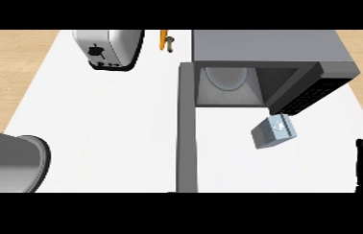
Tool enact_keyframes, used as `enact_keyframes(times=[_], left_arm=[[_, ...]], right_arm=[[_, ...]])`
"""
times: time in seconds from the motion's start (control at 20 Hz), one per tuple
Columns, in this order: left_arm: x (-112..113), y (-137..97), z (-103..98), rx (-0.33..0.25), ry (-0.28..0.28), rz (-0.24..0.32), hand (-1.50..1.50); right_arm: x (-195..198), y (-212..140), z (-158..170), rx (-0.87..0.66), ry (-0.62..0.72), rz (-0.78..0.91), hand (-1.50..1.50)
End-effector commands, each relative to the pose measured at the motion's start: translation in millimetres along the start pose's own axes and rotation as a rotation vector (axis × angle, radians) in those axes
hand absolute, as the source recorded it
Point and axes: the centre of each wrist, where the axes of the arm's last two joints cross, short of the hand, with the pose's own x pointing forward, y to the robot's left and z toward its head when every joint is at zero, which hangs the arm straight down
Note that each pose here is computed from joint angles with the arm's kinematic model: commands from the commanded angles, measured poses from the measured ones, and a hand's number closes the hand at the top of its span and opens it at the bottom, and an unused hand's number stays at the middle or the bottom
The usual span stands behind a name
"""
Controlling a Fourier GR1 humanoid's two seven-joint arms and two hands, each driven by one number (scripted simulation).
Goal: Pick up the milk, place it into the microwave and close the microwave
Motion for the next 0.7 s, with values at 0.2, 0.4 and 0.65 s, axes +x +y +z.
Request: enact_keyframes(times=[0.2, 0.4, 0.65], left_arm=[[15, 8, 25, -0.008, -0.022, 0.019, -1.50], [23, 31, 35, 0.018, 0.006, 0.004, -1.50], [20, 12, 39, 0.007, -0.018, 0.021, -1.50]], right_arm=[[-51, 2, -14, -0.105, 0.100, 0.081, -1.50], [-83, -31, 24, -0.082, 0.158, 0.071, -1.50], [-131, -16, 47, -0.093, 0.203, 0.092, -1.50]])
